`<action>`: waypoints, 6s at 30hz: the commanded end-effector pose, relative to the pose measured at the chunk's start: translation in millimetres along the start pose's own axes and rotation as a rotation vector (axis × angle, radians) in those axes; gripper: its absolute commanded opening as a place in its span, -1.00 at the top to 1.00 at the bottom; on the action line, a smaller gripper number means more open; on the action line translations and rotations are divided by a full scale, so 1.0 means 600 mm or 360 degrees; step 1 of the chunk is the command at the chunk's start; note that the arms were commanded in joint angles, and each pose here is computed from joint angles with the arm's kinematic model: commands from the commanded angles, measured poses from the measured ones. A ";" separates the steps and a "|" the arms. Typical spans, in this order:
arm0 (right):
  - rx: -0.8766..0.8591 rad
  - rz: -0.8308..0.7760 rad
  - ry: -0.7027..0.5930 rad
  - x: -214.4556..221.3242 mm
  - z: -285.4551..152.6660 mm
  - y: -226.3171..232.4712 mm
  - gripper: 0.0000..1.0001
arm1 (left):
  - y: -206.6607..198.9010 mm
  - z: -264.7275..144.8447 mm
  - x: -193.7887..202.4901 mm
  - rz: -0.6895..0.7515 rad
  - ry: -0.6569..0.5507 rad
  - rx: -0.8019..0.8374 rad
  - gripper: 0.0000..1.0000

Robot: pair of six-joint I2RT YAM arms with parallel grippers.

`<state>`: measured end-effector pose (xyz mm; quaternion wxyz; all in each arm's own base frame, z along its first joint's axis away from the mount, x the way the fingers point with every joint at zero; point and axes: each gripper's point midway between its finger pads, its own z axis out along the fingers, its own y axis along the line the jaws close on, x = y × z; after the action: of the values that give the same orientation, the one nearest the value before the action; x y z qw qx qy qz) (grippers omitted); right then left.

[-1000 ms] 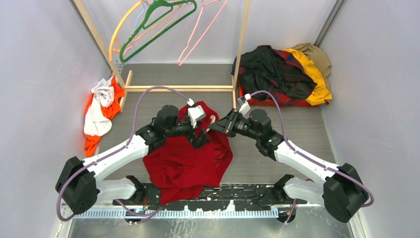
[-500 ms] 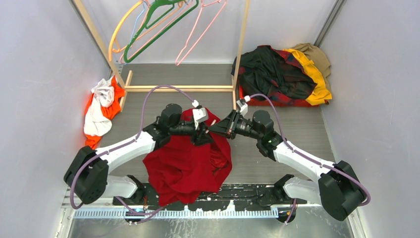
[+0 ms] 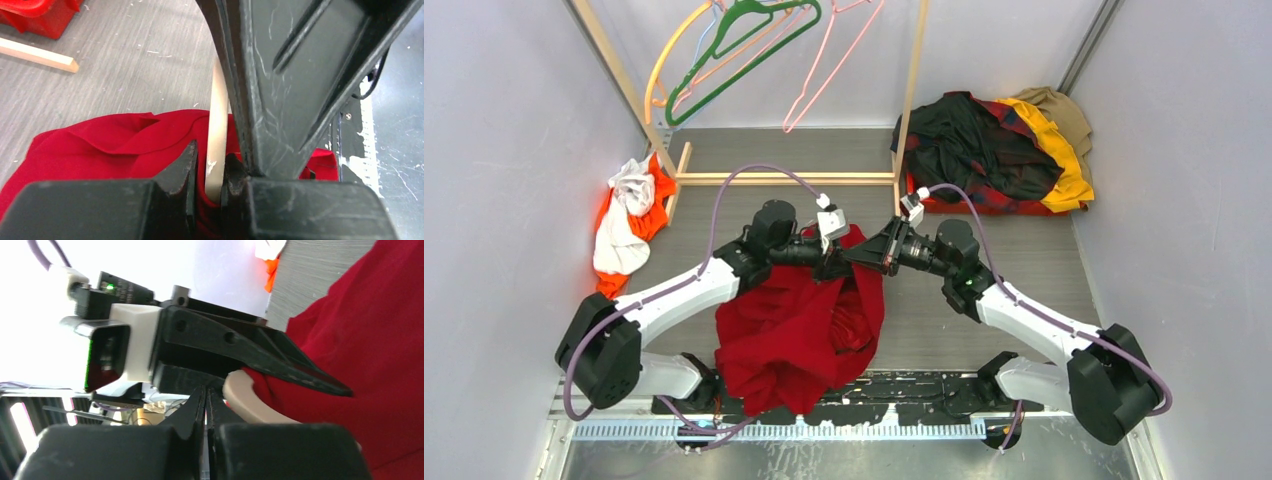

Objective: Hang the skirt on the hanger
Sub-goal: Hang the skirt on the hanger.

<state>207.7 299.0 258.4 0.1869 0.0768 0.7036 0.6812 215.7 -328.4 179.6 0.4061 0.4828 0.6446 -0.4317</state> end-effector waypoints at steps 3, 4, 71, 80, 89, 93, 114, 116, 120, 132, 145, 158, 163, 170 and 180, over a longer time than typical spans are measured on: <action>0.0181 -0.0427 -0.0030 -0.015 -0.022 0.045 0.37 | -0.002 -0.030 -0.055 -0.0054 0.0043 -0.0114 1.00; 0.0251 -0.0527 -0.0064 -0.020 -0.036 0.053 0.24 | 0.002 -0.033 -0.062 -0.0051 0.0052 -0.0140 1.00; 0.1069 -0.2542 0.0504 0.174 0.048 -0.064 -0.49 | 0.118 -0.006 -0.106 -0.0040 0.0155 -0.0708 1.00; 0.1124 -0.2539 0.0537 0.174 0.049 -0.088 0.15 | 0.114 0.000 -0.115 -0.0051 0.0132 -0.0669 1.00; 0.0746 -0.2436 0.0442 0.185 0.041 0.026 0.97 | 0.137 -0.001 -0.095 -0.0039 0.0170 -0.0771 1.00; 0.0575 -0.2393 0.0490 0.201 0.031 0.072 0.97 | 0.162 -0.001 -0.082 -0.0011 0.0189 -0.0882 1.00; 0.0500 -0.1950 0.0059 0.077 -0.094 0.131 0.97 | 0.135 -0.035 -0.105 0.0077 0.0081 -0.0830 1.00; 0.0565 -0.1899 0.0008 0.065 -0.101 0.115 0.97 | 0.120 -0.045 -0.125 0.0057 0.0050 -0.0775 1.00; 0.0663 -0.1825 -0.0044 0.049 -0.107 0.080 0.97 | 0.078 -0.061 -0.161 0.0038 0.0003 -0.0623 1.00; 0.0787 -0.1541 -0.0150 -0.015 -0.096 0.017 0.96 | -0.038 -0.113 -0.229 0.0075 -0.0181 -0.0288 1.00; 0.0526 -0.1216 0.0242 0.046 -0.020 -0.052 0.68 | -0.091 -0.147 -0.291 0.0141 -0.0323 -0.0154 1.00; 0.0811 -0.1345 0.0100 0.002 -0.087 0.004 -0.40 | -0.074 -0.160 -0.298 0.0108 -0.0298 -0.0287 1.00; 0.0830 -0.1366 0.0003 -0.008 -0.126 0.070 -0.44 | -0.050 -0.159 -0.293 0.0077 -0.0269 -0.0396 1.00; 0.0807 -0.1351 -0.0069 -0.011 -0.153 0.126 -0.64 | -0.016 -0.149 -0.285 0.0026 -0.0206 -0.0512 1.00; 0.1320 -0.1376 -0.0005 -0.041 -0.202 0.055 -0.79 | 0.004 -0.146 -0.276 0.0003 -0.0163 -0.0591 1.00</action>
<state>166.0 202.1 305.2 0.3967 -0.1681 0.8550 0.2886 249.6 -285.7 322.2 0.4895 0.3767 0.7237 -0.3078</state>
